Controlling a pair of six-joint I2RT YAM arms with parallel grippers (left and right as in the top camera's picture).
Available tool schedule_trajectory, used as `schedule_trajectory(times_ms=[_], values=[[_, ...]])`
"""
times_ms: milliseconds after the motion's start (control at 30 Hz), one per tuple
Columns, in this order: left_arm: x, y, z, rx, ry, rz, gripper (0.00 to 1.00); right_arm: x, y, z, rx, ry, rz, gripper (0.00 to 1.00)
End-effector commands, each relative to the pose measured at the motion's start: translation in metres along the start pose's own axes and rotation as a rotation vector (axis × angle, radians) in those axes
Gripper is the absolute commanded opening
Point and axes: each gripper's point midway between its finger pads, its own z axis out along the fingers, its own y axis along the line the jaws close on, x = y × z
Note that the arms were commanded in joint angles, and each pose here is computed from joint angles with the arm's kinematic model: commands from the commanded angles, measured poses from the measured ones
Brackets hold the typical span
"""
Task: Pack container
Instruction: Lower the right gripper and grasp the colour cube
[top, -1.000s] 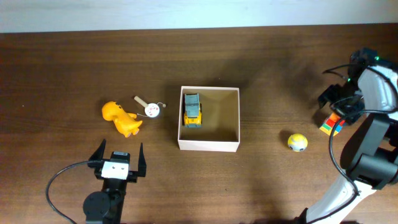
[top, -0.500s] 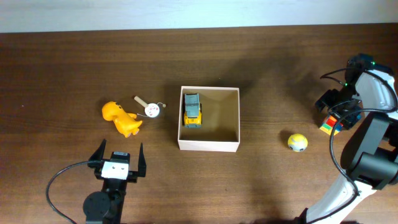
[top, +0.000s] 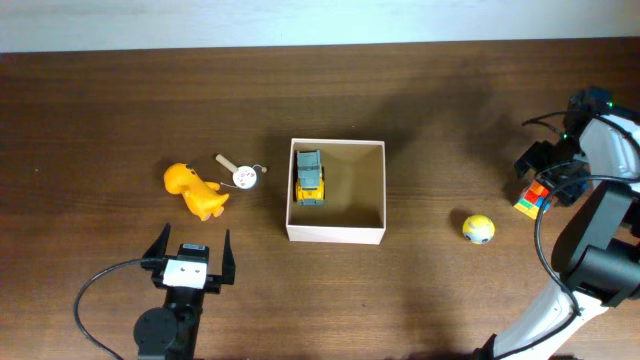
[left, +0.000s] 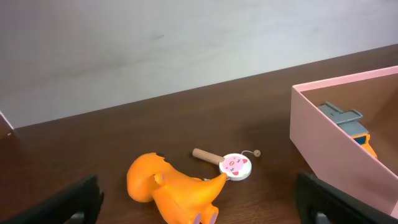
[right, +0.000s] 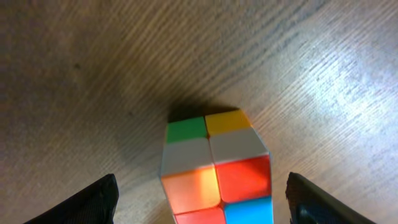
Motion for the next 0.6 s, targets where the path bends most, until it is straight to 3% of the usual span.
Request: schedule_trajectory(times_ms=[0,367,567], values=[[0.002,0.001,0.0,-0.007,0.004,0.014,0.99,0.0,-0.001,-0.003,-0.005,-0.005,-0.006,0.81],[0.002,0.001,0.0,-0.007,0.004,0.014,0.99,0.019,-0.008,0.03,0.011,0.031,-0.008,0.81],[0.002,0.001,0.0,-0.007,0.004,0.014,0.99,0.008,-0.003,0.031,-0.011,-0.02,-0.032,0.81]])
